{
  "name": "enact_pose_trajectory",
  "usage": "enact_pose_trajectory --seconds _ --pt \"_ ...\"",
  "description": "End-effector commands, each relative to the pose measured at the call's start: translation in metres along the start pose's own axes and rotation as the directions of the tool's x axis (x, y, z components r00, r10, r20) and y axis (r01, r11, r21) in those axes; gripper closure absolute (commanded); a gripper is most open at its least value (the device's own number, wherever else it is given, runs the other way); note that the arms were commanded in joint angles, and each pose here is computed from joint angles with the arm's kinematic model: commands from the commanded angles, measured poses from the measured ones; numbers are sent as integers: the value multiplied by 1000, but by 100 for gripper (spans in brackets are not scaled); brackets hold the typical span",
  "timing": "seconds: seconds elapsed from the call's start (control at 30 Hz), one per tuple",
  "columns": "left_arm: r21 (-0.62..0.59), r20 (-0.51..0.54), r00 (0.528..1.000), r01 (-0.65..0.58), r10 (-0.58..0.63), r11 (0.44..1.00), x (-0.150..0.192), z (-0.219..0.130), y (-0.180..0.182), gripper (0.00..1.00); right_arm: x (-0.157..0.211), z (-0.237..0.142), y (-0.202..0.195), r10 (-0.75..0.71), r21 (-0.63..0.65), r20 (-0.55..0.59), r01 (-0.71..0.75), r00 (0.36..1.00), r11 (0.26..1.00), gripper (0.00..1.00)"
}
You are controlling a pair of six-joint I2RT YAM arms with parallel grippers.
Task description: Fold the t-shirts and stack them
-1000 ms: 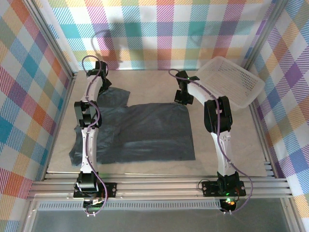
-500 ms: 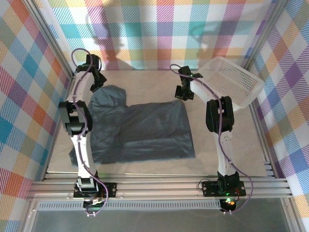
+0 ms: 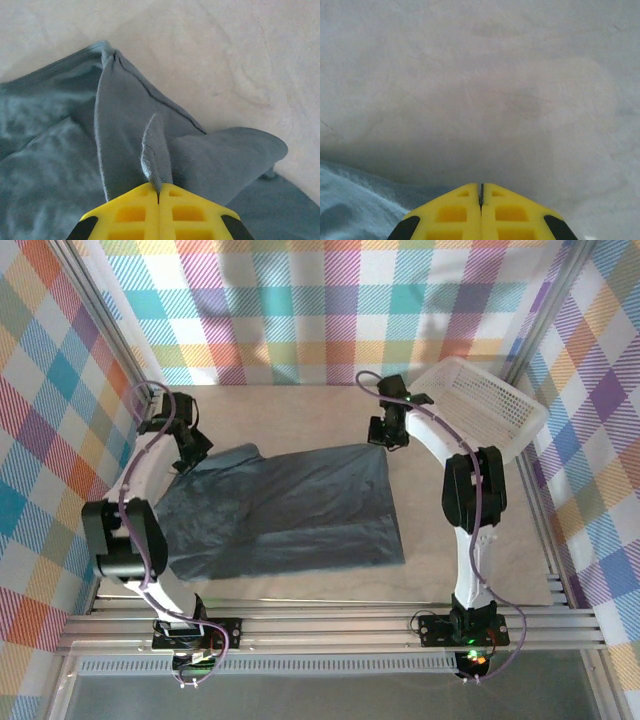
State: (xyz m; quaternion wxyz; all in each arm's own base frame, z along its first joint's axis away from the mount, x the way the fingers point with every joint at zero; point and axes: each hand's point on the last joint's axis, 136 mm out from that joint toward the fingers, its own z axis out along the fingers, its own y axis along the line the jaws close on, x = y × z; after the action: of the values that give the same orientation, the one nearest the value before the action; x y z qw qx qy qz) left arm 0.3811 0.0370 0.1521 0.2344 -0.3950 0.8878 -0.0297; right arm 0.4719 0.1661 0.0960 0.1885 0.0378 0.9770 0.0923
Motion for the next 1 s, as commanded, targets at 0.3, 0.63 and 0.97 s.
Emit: enact_pose_trajectory --seconds 0.3,0.63,0.97 --pt "-236 116 981 178 -155 955 54 -48 121 100 59 -13 -14 25 50 -65 -22 998 999 100" --pt "-281 226 948 283 -223 917 63 -76 157 100 98 -19 -24 12 108 -105 0 994 994 100" --pt "-309 175 957 275 -230 910 86 -79 172 100 129 -28 -29 4 146 -150 18 989 989 100"
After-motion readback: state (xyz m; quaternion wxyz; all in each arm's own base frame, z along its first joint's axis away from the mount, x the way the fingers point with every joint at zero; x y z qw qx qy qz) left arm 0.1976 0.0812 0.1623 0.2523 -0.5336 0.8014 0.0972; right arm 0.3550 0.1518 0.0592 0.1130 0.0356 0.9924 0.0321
